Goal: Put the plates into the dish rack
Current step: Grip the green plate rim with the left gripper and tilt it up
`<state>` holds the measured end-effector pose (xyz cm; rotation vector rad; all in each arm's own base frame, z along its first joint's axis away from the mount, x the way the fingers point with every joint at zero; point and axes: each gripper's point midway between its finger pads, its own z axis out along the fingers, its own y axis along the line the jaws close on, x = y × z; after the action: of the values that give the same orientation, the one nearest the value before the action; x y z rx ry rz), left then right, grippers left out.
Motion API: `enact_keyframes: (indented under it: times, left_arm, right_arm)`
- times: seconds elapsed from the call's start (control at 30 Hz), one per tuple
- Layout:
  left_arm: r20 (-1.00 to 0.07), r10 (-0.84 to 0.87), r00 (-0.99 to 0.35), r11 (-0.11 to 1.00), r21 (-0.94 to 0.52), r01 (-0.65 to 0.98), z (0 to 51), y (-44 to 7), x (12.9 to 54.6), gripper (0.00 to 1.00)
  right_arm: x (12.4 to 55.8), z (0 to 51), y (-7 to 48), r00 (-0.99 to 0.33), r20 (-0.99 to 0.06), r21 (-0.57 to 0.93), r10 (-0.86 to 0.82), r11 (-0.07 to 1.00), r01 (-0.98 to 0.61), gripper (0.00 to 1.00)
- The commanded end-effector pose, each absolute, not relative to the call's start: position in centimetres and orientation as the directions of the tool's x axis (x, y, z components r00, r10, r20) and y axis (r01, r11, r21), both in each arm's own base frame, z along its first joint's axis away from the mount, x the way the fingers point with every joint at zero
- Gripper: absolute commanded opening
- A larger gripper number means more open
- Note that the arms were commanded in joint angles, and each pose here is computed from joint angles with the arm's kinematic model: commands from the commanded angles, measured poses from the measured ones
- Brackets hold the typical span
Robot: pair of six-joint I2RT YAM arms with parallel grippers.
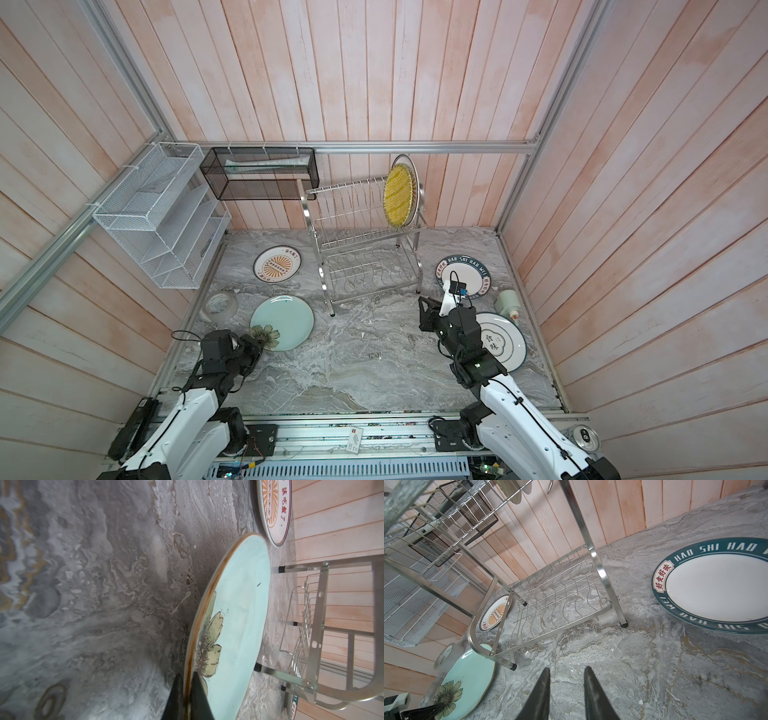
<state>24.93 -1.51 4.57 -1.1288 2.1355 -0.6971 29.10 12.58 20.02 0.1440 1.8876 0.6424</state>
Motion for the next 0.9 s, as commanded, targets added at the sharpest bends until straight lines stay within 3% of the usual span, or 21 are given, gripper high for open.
enact_keyframes:
  times: [0.0, 0.87]
  left_arm:
    - [-0.295, -0.809, -0.509, 0.558, -0.656, -0.507, 5.0, -1.9, 24.3, 0.00]
    - [-0.218, -0.637, -0.739, 0.597, -0.746, -0.295, 7.6, -7.1, 23.2, 0.00]
  right_arm:
    - [28.9, 19.9, 12.6, -0.415, -0.819, 0.505, 0.396, 0.840, -0.196, 0.29]
    - [30.2, 19.9, 13.1, -0.427, -0.802, 0.533, 0.418, 0.824, -0.193, 0.28]
